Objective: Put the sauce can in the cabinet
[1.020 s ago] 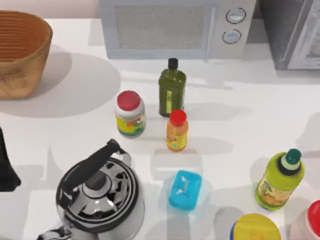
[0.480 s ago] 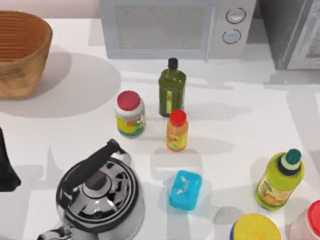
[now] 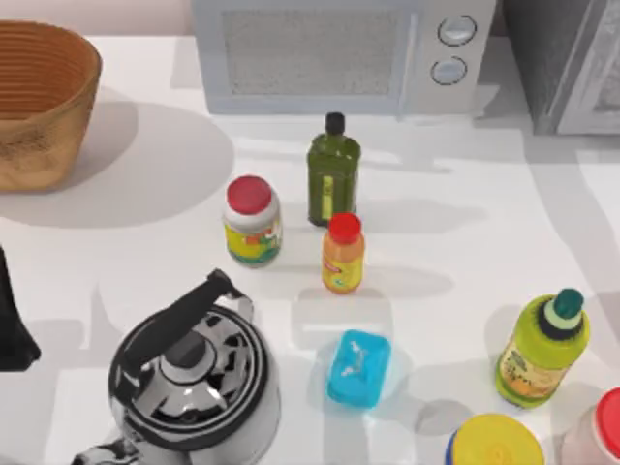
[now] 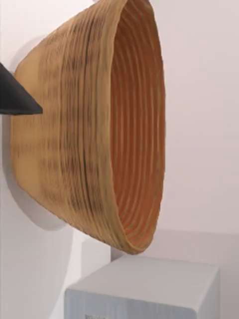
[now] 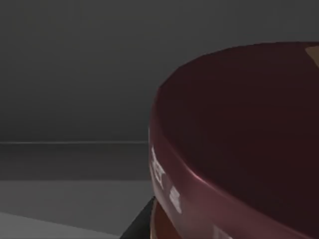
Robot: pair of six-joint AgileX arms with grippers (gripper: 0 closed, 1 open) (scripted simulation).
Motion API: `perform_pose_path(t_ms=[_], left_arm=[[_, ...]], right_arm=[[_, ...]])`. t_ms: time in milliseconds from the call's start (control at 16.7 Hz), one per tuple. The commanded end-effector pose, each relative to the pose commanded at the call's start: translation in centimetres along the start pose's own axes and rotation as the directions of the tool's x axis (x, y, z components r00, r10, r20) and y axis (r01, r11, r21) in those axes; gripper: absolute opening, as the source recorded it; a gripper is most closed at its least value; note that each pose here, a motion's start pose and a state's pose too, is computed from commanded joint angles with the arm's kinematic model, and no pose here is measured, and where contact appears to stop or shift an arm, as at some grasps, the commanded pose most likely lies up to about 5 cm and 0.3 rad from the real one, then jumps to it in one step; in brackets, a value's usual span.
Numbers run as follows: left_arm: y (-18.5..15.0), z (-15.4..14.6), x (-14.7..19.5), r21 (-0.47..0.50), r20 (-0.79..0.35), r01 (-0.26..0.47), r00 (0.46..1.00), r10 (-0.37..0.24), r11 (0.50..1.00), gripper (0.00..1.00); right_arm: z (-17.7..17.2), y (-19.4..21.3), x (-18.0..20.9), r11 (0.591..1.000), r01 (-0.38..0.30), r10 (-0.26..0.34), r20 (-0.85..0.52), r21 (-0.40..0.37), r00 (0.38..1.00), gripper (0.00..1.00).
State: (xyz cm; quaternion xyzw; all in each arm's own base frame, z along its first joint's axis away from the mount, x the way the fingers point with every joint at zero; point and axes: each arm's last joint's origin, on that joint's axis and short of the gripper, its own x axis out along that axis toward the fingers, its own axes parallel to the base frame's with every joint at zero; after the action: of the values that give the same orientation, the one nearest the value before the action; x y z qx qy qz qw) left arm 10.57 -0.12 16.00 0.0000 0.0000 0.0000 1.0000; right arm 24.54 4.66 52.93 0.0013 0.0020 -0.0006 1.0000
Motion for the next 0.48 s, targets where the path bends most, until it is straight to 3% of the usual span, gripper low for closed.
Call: perform_pose_path(t_ms=[480], left_arm=[[0.0, 0.0, 0.0, 0.000, 0.000, 0.000, 1.000, 0.000, 1.000, 1.00]], right_arm=[[-0.1, 0.1, 1.2, 1.000, 0.004, -0.004, -0.008, -0.003, 1.000, 0.00]])
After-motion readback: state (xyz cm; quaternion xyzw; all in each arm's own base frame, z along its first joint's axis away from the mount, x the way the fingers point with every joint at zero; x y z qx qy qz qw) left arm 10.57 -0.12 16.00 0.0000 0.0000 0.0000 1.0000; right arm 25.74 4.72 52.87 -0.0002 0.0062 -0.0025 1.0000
